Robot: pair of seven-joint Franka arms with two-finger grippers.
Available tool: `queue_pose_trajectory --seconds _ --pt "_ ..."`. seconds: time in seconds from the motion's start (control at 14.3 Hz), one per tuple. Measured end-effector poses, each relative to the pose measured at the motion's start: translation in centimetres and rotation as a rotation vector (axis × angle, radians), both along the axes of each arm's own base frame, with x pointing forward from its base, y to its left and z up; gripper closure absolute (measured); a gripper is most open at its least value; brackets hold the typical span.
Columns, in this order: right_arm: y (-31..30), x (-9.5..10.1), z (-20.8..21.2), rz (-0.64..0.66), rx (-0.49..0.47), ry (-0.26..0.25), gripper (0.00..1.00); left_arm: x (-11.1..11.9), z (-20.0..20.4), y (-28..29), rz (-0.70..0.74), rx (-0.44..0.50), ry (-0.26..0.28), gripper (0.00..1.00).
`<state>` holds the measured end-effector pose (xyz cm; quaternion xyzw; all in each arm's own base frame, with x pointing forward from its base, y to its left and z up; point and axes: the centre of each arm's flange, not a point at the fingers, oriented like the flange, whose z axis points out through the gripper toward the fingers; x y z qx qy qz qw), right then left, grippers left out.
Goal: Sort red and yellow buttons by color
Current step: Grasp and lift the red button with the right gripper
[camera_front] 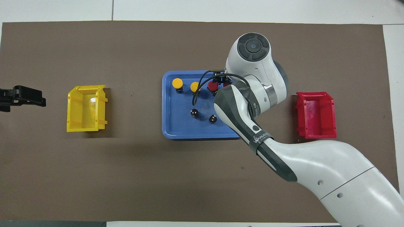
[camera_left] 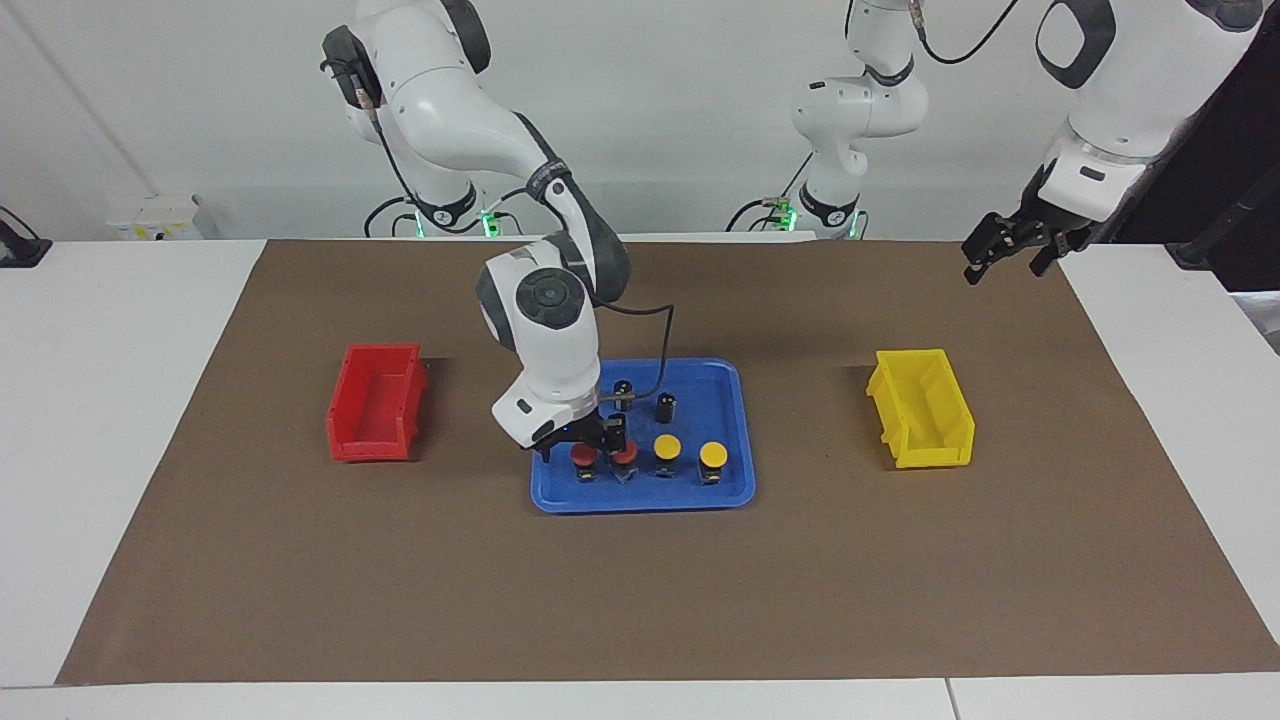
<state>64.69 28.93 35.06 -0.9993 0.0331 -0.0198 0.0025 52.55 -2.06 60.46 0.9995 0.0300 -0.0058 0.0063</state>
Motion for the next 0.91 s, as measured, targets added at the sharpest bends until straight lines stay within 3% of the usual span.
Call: queue_pose_trajectory --seconds 0.91 --pt "0.57 -0.72 -0.74 0.012 -0.001 0.016 0.27 -0.06 0.08 0.0 0.006 0.0 -0.001 0.0"
